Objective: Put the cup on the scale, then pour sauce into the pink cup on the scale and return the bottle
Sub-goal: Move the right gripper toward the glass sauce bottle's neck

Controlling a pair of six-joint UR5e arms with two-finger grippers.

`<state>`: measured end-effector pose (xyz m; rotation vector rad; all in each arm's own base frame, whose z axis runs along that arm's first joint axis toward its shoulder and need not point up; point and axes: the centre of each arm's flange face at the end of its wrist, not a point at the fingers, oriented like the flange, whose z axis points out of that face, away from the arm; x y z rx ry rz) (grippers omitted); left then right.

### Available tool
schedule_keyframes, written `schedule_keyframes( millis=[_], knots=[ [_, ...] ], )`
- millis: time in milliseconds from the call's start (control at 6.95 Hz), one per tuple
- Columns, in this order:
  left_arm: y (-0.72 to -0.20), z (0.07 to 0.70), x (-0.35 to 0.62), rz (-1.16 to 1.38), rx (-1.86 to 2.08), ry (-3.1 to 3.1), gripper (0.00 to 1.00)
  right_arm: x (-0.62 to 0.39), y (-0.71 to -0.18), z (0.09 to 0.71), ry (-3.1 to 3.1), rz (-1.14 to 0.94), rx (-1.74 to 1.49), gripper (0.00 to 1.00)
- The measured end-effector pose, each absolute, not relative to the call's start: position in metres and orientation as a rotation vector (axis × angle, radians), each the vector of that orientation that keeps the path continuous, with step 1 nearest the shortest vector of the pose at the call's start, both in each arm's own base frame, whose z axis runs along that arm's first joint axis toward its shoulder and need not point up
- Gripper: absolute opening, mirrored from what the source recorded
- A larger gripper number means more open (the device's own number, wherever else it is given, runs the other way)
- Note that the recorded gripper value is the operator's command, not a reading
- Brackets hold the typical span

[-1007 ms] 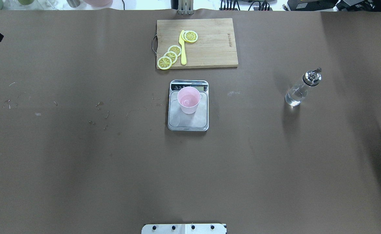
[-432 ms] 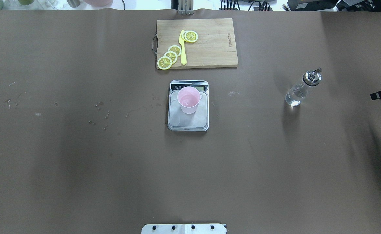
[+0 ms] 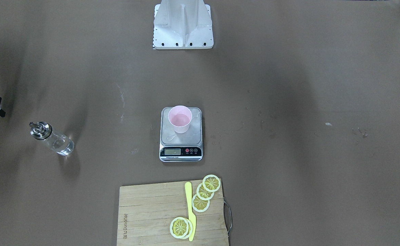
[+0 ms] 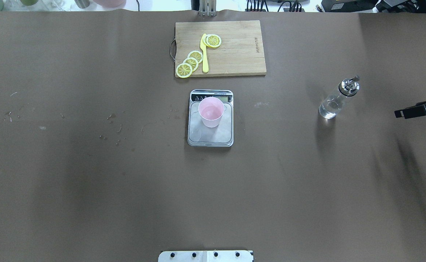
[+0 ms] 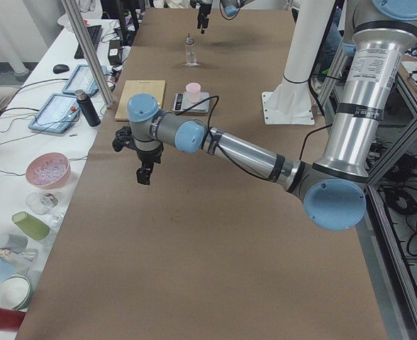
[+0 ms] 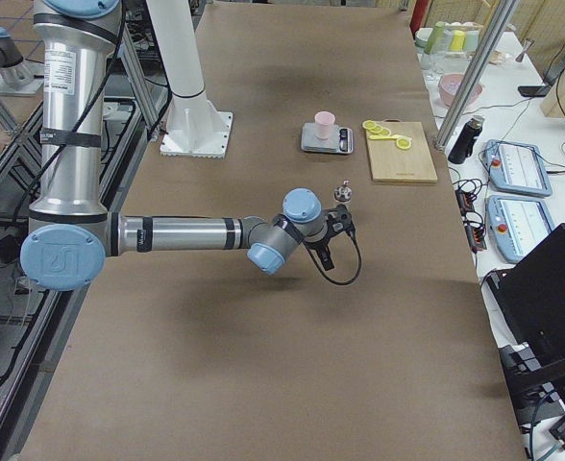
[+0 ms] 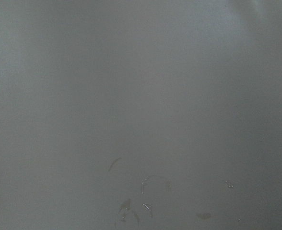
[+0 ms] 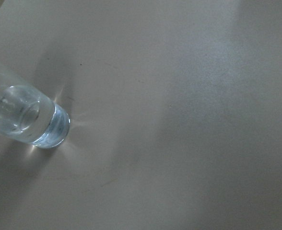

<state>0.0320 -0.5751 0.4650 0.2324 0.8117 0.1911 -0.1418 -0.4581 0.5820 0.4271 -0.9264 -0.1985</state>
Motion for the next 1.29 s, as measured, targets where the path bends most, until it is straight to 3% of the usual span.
schedule_keyframes(
  millis=[1295],
  knots=[
    [-0.578, 0.444, 0.033, 0.214, 0.274, 0.813, 0.98, -0.245, -0.406, 0.538, -0.98, -0.255, 0.661, 1.0]
  ],
)
